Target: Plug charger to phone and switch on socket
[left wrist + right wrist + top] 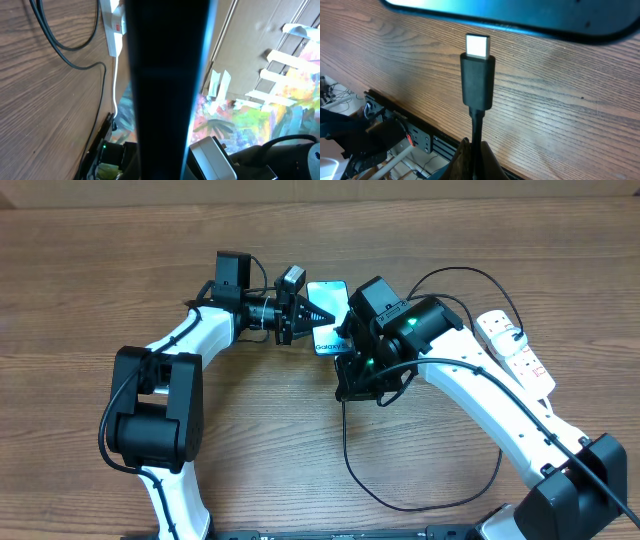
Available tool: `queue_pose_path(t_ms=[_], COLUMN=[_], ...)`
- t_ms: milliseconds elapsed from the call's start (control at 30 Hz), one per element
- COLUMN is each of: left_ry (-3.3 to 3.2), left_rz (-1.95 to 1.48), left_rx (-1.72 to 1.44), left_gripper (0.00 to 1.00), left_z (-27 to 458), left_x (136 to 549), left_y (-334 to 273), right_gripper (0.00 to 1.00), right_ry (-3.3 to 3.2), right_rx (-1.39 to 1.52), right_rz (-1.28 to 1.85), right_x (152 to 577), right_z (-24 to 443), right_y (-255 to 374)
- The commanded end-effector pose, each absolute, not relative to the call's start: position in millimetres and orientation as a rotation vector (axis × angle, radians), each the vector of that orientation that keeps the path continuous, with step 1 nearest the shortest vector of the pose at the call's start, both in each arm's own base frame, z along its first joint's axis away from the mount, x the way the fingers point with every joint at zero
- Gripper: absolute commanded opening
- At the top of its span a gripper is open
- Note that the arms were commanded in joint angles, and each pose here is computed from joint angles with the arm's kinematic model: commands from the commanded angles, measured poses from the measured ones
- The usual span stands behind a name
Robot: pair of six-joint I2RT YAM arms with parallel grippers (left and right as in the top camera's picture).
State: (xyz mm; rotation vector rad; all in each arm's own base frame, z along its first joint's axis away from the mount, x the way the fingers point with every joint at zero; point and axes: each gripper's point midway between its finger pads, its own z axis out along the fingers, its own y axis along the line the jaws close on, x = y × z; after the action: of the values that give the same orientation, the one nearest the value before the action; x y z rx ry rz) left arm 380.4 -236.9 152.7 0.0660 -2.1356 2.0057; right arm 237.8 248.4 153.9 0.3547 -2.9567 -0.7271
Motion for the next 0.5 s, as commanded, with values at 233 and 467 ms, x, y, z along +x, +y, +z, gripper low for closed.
queue_pose_path(t_ms=[233,467], left_ry=[-2.095,-2.108], left_rz=[2.066,2.082], left_rx=[-0.040,-0.070], left_gripper=[0.04,0.04], left_z=[161.9,161.8], left_x=[374.7,374.8], left_y=[-236.2,-236.2], right_gripper=[0.04,0.04], right_ry=[-2.975,-2.980], right_rx=[0.369,0.372], right_rz=[-0.762,-0.770], right_x=[244.8,246.3], right_z=[161.3,161.7], right_y=[253.6,254.6])
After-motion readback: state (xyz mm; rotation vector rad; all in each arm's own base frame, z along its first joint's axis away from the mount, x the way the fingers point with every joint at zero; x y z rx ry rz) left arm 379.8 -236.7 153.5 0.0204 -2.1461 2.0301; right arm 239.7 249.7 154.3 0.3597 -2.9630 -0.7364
